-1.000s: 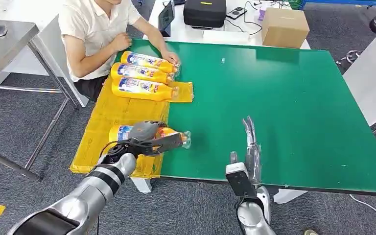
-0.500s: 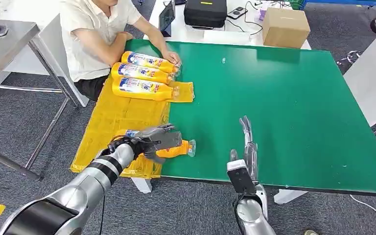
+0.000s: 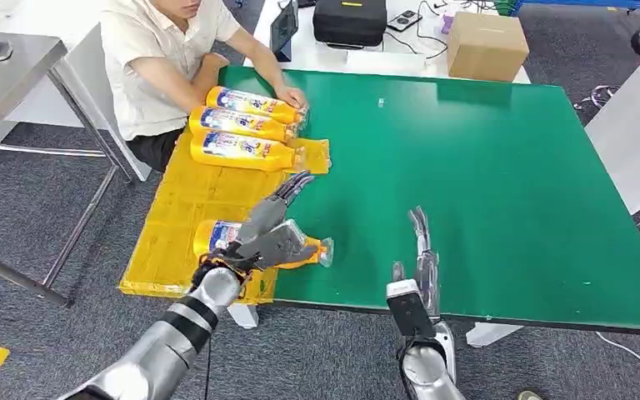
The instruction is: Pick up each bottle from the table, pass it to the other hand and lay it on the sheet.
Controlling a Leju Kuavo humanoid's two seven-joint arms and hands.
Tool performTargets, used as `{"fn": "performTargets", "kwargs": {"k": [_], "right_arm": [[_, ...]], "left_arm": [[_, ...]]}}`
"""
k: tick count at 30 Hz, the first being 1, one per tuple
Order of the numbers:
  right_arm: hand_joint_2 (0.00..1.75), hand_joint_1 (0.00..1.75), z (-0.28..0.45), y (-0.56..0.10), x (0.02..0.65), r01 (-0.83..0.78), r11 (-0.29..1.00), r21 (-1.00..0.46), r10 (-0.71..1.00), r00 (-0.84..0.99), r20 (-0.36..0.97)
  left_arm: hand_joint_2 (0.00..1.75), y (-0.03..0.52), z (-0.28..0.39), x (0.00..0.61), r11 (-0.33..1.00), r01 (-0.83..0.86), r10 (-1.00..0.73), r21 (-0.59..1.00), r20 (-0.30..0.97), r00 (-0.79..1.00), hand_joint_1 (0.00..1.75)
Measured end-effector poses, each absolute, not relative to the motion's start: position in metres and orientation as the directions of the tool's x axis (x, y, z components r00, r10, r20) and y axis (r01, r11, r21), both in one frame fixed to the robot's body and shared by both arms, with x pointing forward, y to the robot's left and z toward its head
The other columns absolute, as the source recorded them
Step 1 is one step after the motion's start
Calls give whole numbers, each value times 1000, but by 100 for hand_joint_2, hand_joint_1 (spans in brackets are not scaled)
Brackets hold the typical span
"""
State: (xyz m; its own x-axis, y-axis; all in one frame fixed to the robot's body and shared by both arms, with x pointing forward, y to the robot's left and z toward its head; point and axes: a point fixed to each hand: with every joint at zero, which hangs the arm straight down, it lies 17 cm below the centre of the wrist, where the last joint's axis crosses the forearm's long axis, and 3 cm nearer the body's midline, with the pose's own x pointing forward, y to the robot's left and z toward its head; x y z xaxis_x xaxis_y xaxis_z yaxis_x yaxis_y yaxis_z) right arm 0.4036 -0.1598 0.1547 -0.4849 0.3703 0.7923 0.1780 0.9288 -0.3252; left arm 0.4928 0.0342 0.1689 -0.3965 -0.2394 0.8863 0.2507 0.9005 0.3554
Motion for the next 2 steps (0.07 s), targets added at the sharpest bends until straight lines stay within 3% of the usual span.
{"fn": "performTargets", "kwargs": {"k": [2], "right_arm": [[0,0,154,-160,403,180,927,-328,374,-484,792]], "left_arm": [[175,24,184,478,901,247,-219,357,865,-451,0]]}}
